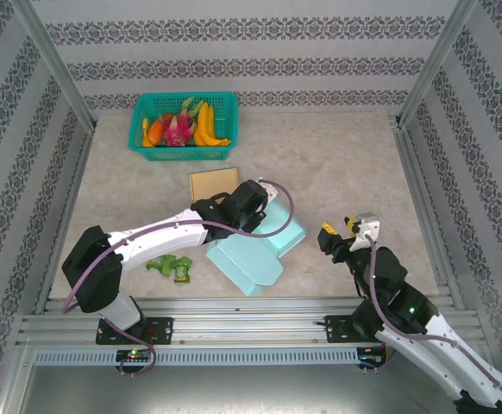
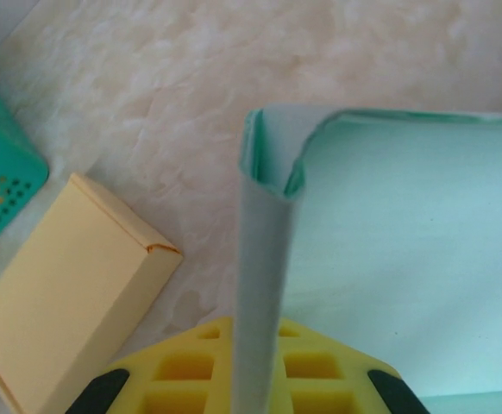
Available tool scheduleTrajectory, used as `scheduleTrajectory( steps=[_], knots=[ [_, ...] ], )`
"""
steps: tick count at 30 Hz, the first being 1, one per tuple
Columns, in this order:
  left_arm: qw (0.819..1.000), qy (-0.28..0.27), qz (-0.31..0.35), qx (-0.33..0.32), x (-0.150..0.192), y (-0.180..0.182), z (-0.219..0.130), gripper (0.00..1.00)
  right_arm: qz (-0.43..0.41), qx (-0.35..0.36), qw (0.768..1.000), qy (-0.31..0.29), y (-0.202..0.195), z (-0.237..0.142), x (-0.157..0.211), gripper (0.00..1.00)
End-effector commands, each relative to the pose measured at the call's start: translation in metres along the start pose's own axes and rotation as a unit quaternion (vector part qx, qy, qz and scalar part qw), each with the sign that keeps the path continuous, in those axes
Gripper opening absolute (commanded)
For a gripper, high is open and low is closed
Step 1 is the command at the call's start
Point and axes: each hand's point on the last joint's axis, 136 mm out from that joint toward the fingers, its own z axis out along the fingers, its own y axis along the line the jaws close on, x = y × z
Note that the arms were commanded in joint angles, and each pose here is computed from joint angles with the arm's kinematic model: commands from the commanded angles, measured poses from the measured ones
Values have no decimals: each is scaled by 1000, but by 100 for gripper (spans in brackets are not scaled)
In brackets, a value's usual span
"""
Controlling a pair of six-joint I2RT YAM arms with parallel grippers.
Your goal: Fold the paper box
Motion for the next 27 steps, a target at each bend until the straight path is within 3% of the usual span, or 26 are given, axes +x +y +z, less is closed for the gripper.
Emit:
scheduleTrajectory(
  steps=[1, 3, 8, 12, 15, 18, 27],
  knots=[
    [984, -12, 159, 77, -3, -19, -19, 0, 20, 25, 999, -21, -16, -8, 3, 66],
    [966, -47, 225, 118, -11, -33, -28, 0, 23, 31, 999, -22, -19, -10, 3, 66],
    [906, -67, 404, 102, -22, -31, -34, 0, 20, 26, 999, -15, -16, -9, 3, 66],
    [860, 26, 501, 95, -6, -17, -13, 0, 23, 30, 999, -20, -19, -12, 2, 66],
    [834, 75, 535, 111, 4, -16, 8, 0, 24, 28, 999, -22, -19, -13, 1, 66],
    [820, 83, 553, 121, 5, -21, 29, 0, 24, 30, 999, -21, -19, -13, 1, 66],
    [807, 88, 561, 159, 17, -53, 103, 0, 24, 35, 999, -23, -21, -12, 2, 66]
  ],
)
